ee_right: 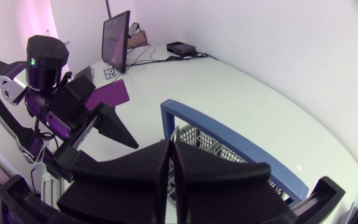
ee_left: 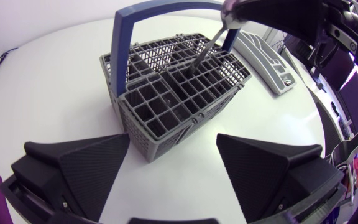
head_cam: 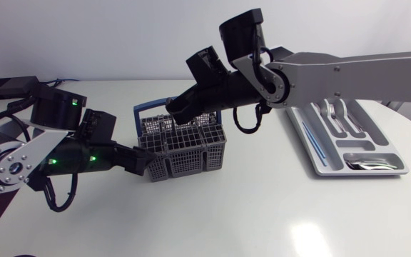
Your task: Unload the cutlery basket into the drawer organizer.
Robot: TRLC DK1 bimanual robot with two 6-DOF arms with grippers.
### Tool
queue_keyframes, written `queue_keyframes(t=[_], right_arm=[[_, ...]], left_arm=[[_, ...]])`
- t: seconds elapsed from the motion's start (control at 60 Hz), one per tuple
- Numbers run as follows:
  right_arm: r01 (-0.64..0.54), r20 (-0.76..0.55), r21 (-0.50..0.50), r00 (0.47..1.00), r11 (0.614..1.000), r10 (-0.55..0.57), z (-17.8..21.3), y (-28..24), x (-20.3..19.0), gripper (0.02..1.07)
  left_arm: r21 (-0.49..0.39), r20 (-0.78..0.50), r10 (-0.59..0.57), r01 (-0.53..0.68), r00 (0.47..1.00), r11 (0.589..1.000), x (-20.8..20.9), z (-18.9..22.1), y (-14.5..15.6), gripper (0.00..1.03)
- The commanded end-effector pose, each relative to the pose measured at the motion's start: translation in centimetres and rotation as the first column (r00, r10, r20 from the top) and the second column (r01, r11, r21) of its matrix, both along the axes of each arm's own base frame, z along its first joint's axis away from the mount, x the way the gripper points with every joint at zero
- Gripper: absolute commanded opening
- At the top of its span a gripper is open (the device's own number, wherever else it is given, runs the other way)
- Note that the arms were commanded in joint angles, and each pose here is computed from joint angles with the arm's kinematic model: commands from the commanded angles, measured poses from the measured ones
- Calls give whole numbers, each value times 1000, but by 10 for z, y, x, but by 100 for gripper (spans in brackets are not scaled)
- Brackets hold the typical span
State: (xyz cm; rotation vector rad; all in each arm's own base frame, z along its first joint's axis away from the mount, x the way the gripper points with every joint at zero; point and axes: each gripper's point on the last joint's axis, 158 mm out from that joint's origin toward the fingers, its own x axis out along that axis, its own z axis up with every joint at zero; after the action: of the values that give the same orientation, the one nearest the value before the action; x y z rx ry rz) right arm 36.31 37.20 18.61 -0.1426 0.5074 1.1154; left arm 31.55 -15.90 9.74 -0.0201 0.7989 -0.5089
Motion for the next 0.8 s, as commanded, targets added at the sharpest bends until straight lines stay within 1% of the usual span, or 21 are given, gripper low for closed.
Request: queue_keyframes(t=[0.0,0.25,0.367,0.533,0.633,0.783], right_arm=[[-17,29,2,999,1000,17,10,0,-4,8],[-42,61,24,997,999,41,35,3,-21,8],[-30,52,37,998,999,28,45,0,-25,8],[21,-17,9,1000,1000,-20,51,-10,-26,8],[50,-28,-15,998,999,-50,60,-22,-29,8],[122,-65,-55,990,991,-126,75,-54,-28,8]], left_arm=[[4,-7,3,-3,1000,1000,-6,-3,1,98],[6,-8,5,-5,1000,1000,-8,-1,1,98],[5,-6,7,-7,1000,1000,-9,1,2,98],[7,-13,8,-8,1000,1000,-12,4,3,98],[5,-15,14,-13,1000,1000,-13,6,3,98],[10,-23,16,-15,1000,1000,-16,5,3,98]])
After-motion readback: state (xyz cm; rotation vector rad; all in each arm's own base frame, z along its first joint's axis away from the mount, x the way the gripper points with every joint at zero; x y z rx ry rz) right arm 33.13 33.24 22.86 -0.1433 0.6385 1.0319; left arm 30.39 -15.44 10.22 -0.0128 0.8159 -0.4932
